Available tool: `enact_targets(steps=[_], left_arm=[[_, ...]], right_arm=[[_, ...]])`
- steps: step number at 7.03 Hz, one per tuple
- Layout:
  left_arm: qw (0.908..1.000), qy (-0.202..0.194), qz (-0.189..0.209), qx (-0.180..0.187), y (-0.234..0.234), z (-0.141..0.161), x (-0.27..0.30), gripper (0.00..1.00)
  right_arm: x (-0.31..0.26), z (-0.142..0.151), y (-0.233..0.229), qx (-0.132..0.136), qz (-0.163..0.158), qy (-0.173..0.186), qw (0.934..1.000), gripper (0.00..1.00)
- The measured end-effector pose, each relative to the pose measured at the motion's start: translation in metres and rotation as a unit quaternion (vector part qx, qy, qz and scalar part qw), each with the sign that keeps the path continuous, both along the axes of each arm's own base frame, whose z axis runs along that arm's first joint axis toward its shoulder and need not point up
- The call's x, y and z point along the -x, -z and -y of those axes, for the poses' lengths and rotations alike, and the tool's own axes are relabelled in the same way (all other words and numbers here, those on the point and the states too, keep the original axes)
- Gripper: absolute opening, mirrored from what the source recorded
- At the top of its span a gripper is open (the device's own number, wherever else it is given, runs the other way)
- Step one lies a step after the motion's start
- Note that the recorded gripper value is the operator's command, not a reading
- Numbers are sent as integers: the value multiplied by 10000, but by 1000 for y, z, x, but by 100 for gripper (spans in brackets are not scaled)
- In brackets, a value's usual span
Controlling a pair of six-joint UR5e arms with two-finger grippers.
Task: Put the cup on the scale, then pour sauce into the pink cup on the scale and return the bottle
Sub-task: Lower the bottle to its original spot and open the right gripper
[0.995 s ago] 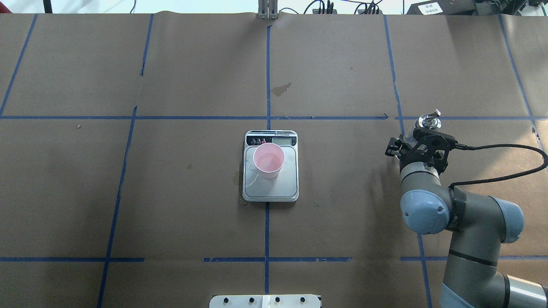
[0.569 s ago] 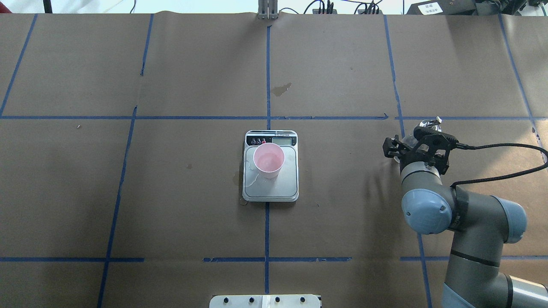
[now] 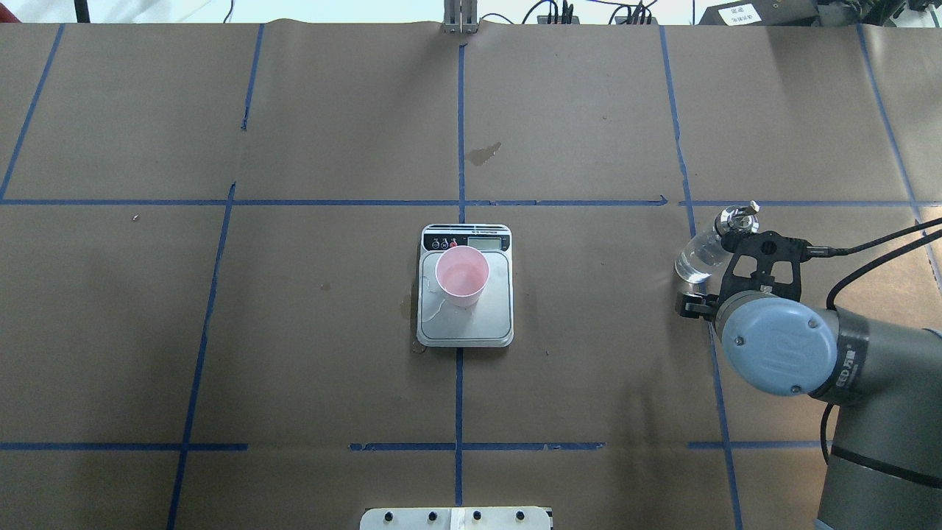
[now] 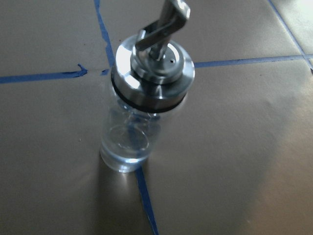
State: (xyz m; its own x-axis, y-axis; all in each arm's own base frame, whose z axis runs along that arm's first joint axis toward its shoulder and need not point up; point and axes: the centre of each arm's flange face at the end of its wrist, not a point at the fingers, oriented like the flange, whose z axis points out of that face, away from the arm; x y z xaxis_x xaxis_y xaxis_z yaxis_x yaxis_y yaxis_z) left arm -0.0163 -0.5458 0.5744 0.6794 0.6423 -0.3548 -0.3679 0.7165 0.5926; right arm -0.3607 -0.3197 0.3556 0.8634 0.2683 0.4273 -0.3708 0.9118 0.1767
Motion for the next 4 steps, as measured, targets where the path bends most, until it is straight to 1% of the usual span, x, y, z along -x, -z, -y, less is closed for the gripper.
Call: enact_targets(steps=[1,2,3,4], left_arm=[[10000,0,0,-3,0,0,0,100],[10000,0,0,-4,0,0,0,100],[10000,0,0,-3,0,0,0,100],[10000,-1,0,-3,0,0,0,100]], right_arm=[[-24,5,27,442,50,533,9976,100],[-55,18,51,724,158,985,9924,100],[-90,33,67,808,271,1455,9857,100],[-126,49,73,789,431,1913,9774,100]])
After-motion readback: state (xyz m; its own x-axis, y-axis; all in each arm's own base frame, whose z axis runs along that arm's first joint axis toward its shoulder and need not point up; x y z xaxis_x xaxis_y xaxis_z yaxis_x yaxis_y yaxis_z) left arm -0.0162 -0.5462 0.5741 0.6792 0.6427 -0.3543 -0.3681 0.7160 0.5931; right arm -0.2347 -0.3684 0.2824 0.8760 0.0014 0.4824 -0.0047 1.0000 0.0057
